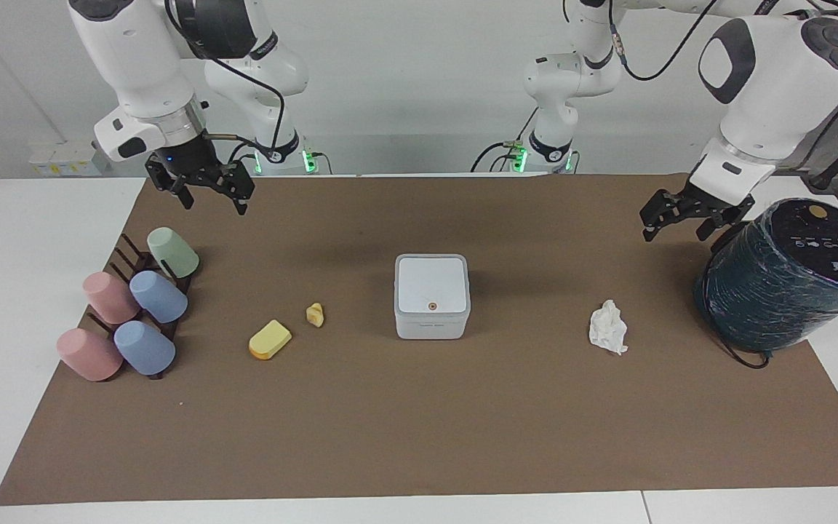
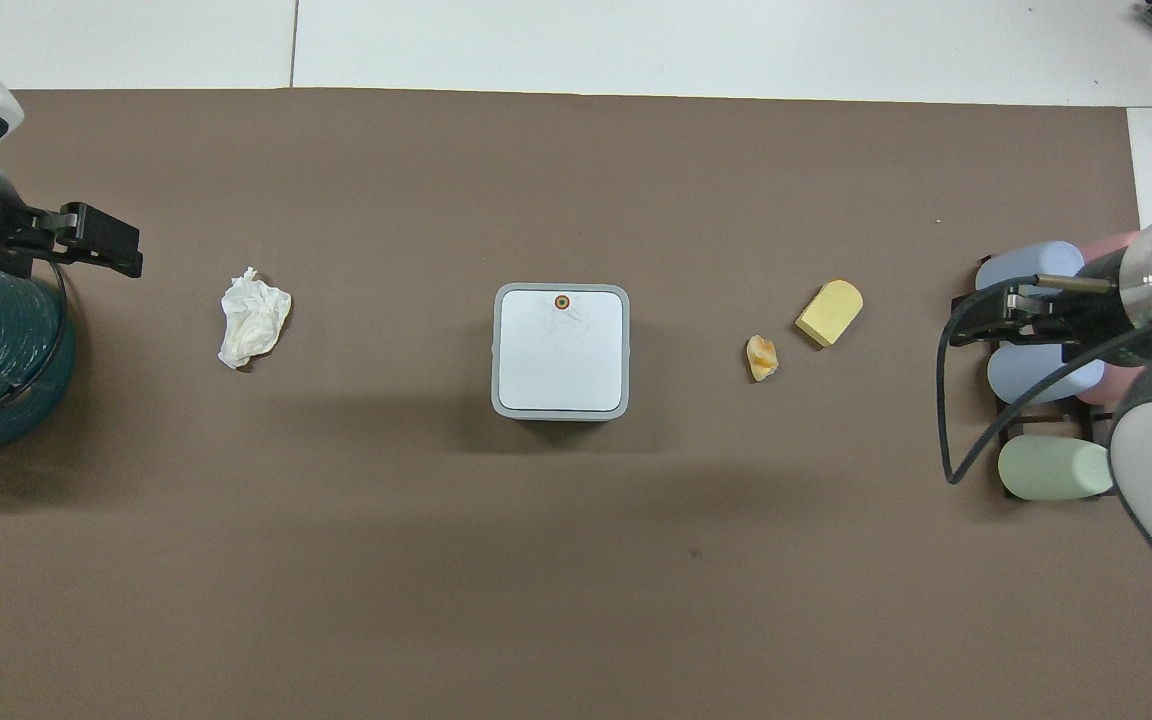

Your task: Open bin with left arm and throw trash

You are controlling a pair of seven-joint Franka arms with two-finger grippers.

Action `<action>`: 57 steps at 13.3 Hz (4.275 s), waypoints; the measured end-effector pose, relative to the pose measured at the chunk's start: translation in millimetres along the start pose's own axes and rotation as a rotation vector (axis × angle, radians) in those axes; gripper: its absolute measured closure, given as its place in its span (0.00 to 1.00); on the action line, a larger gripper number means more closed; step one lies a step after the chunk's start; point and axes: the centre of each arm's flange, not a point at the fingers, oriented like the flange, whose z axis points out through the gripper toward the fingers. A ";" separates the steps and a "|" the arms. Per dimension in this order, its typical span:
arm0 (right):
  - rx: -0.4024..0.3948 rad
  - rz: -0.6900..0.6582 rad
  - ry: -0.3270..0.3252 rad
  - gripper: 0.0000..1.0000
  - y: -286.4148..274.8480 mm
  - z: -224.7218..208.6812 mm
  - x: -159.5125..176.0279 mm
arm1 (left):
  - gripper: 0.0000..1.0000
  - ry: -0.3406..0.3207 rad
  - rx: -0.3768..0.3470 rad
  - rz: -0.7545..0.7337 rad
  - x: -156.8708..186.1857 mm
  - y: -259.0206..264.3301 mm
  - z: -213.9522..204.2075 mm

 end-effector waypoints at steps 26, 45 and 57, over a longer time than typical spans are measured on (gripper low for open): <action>-0.027 -0.032 0.003 0.00 -12.7 4.2 -3.4 | 0.72 0.048 -0.019 -0.149 -51.0 227.3 90.0; -0.027 -0.018 0.001 0.00 -5.0 7.5 -1.2 | 0.99 0.233 -0.306 -0.261 -55.1 344.8 190.1; 0.011 0.011 0.135 0.00 9.1 111.6 25.3 | 0.99 0.099 -0.196 -0.344 -9.9 271.9 102.0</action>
